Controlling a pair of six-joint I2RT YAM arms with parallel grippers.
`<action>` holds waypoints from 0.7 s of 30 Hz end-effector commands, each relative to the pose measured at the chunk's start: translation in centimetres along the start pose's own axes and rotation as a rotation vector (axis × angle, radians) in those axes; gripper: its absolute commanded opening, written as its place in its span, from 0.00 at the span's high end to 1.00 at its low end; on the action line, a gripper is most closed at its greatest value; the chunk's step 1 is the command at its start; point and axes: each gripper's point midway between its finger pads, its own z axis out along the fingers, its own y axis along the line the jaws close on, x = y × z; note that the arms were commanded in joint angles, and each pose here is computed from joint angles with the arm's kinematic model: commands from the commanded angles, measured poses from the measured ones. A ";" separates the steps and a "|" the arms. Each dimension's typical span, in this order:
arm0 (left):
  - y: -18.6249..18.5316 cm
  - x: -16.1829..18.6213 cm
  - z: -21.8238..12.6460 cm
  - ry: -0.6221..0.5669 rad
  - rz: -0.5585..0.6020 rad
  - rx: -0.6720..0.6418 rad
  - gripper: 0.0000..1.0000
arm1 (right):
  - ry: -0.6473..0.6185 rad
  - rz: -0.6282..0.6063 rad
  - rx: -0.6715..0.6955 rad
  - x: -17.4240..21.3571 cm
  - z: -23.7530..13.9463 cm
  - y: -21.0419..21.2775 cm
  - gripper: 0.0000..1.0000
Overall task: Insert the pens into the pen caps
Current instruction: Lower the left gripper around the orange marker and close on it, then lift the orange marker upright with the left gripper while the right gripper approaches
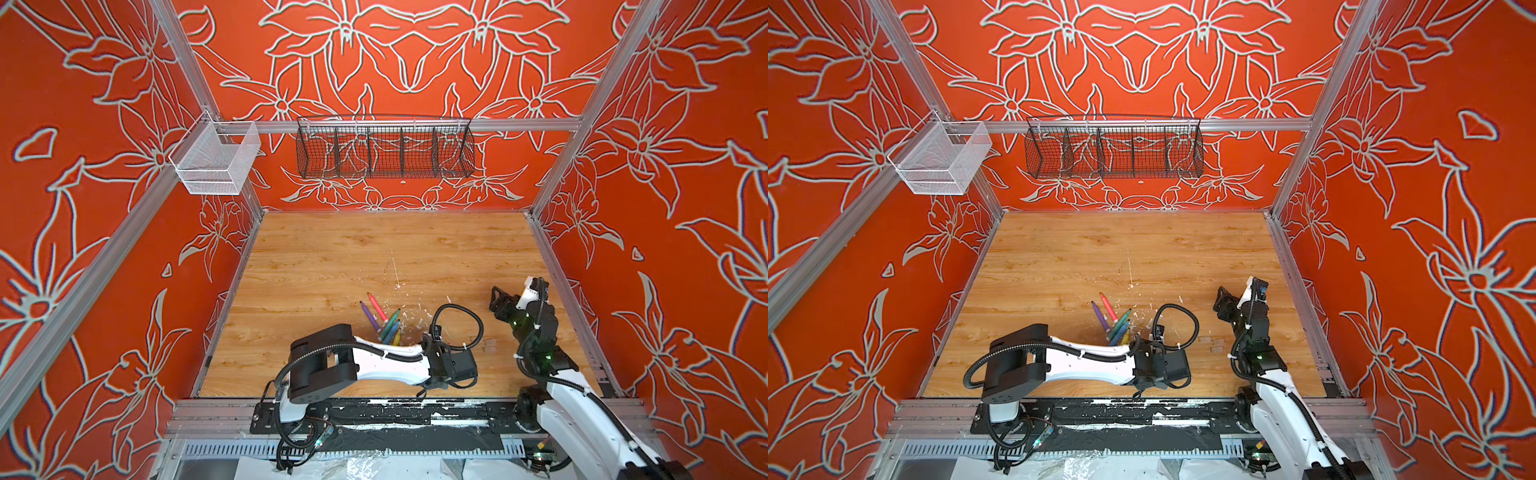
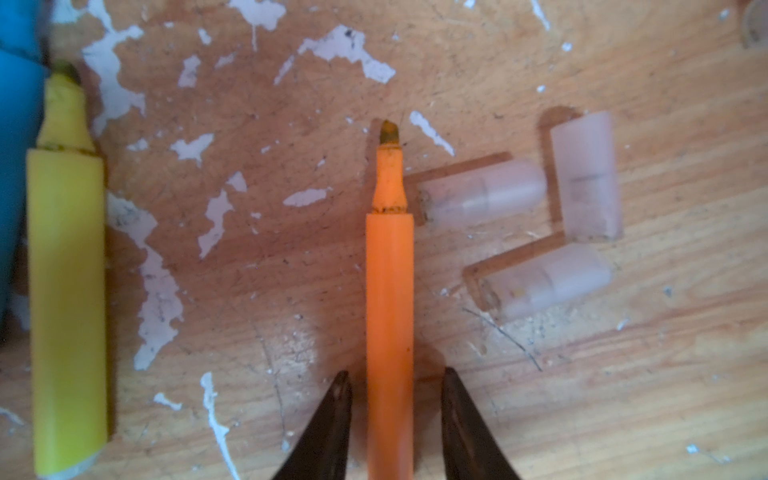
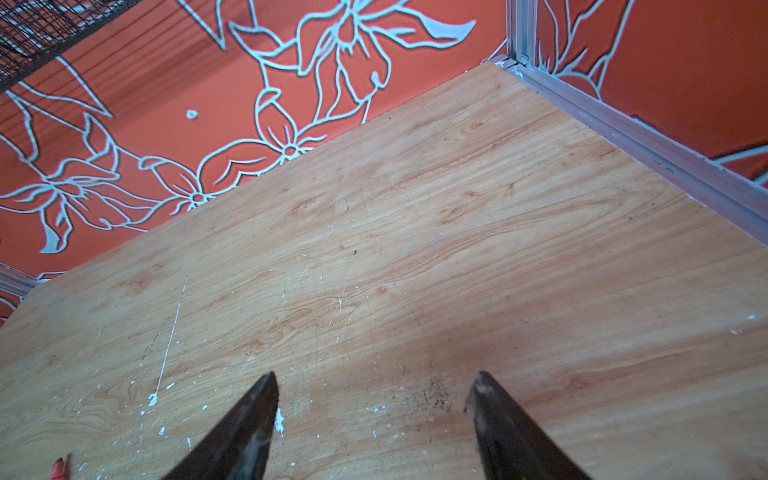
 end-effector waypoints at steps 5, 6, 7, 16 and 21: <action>4.0 2.0 3.0 0.086 0.022 -0.128 0.77 | -0.010 -0.008 -0.016 0.0 -0.1 0.1 0.24; 4.0 2.0 3.0 0.086 0.020 -0.127 0.78 | -0.009 -0.007 -0.012 0.0 -0.1 0.1 0.24; 4.1 2.0 3.0 0.088 0.022 -0.126 0.81 | -0.011 -0.005 -0.003 -0.1 0.0 0.0 0.24; 4.7 -0.5 0.1 0.041 0.031 0.007 0.97 | 0.153 0.079 -0.098 -2.7 -1.6 4.4 0.28; 4.8 -5.1 -6.4 -0.065 0.048 0.136 1.00 | 0.180 0.123 -0.241 -5.4 -3.5 8.6 0.27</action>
